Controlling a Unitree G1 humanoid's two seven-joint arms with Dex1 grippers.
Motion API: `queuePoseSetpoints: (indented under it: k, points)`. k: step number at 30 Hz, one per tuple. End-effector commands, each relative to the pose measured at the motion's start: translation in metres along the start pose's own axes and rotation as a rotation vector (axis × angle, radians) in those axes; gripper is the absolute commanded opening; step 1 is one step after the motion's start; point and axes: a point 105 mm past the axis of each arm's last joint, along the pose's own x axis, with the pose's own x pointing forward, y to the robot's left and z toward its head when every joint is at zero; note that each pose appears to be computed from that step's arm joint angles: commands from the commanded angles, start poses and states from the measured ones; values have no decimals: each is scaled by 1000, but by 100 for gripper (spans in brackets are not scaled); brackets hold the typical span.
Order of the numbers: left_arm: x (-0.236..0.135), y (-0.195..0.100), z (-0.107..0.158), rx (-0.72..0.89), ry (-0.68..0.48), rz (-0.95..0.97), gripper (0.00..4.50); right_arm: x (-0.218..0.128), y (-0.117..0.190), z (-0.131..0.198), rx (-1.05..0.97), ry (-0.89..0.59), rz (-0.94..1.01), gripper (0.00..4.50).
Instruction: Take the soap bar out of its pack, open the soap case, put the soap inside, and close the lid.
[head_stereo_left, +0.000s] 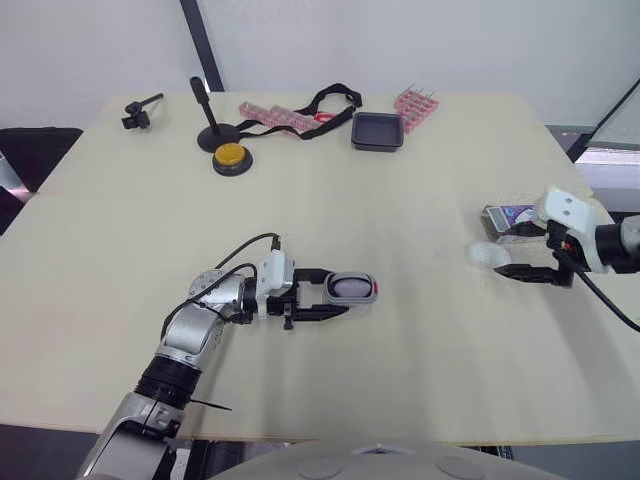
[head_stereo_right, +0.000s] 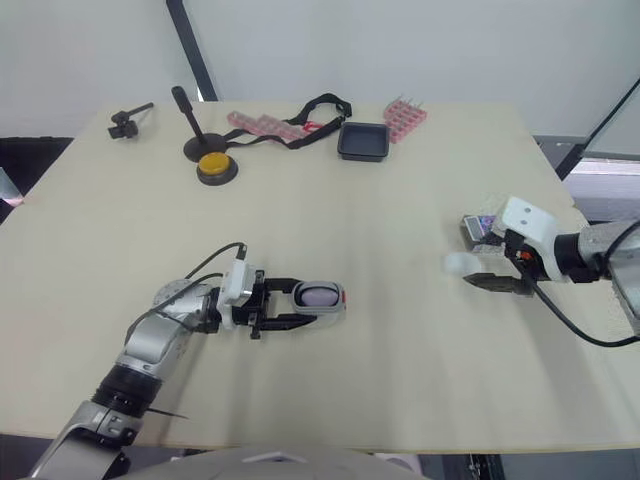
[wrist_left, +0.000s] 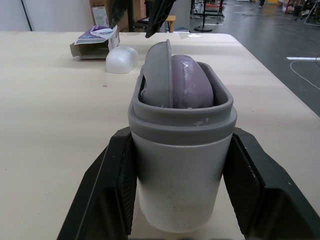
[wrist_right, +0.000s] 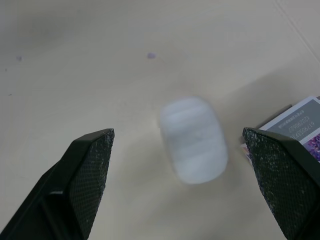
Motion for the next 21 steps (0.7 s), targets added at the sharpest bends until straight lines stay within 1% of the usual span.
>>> queuePoseSetpoints:
  k: [1, 4, 9, 21]
  points:
    - [1, 2, 8, 39, -16, 3, 192, 7, -4, -3, -37, 32, 21, 444]
    - [1, 2, 8, 40, -14, 5, 192, 11, -7, -9, -54, 62, 38, 444]
    - [0, 3, 8, 42, -11, 10, 192, 19, -13, -12, -61, 71, 45, 444]
    - [1, 2, 7, 42, -2, 17, 192, 36, -19, -9, -68, 66, 54, 444]
